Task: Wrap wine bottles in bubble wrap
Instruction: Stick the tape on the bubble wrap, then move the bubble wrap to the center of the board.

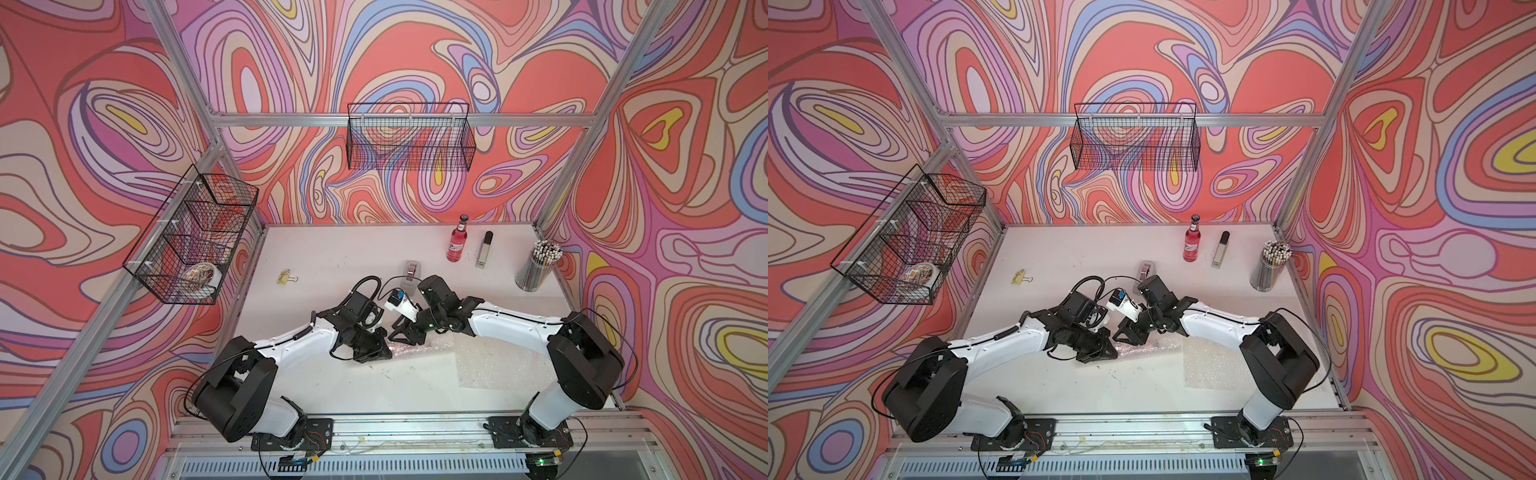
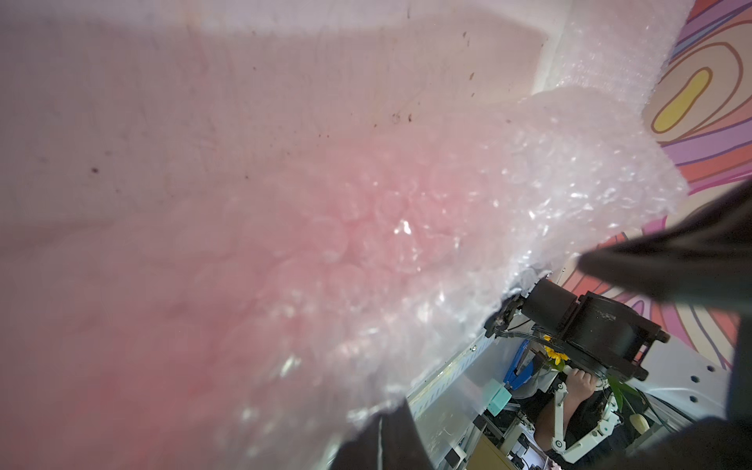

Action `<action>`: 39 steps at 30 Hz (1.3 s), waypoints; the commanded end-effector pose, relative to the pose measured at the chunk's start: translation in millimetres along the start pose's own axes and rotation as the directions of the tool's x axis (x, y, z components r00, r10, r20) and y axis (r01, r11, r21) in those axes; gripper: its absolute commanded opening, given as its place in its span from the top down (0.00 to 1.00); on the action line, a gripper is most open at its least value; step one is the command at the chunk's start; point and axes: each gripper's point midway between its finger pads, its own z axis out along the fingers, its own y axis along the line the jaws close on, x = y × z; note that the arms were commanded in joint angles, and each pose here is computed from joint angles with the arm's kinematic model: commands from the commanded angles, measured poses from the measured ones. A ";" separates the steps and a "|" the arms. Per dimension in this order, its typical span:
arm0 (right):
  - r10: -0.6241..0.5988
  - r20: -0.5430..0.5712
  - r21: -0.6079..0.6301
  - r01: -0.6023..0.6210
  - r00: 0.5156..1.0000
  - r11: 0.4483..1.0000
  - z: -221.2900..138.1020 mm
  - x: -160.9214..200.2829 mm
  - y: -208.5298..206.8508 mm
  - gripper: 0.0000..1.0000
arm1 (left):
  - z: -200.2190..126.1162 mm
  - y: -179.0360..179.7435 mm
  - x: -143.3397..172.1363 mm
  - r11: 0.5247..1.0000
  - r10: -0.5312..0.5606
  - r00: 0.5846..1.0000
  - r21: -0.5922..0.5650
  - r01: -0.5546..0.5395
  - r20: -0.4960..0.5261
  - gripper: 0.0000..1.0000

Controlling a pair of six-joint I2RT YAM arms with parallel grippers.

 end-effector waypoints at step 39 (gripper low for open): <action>-0.615 -0.475 0.136 0.743 0.629 0.655 45.3 48.0 -2.0 0.32 | -130.0 7.0 -37.7 0.993 0.103 0.971 -0.075 -0.089 0.213 0.57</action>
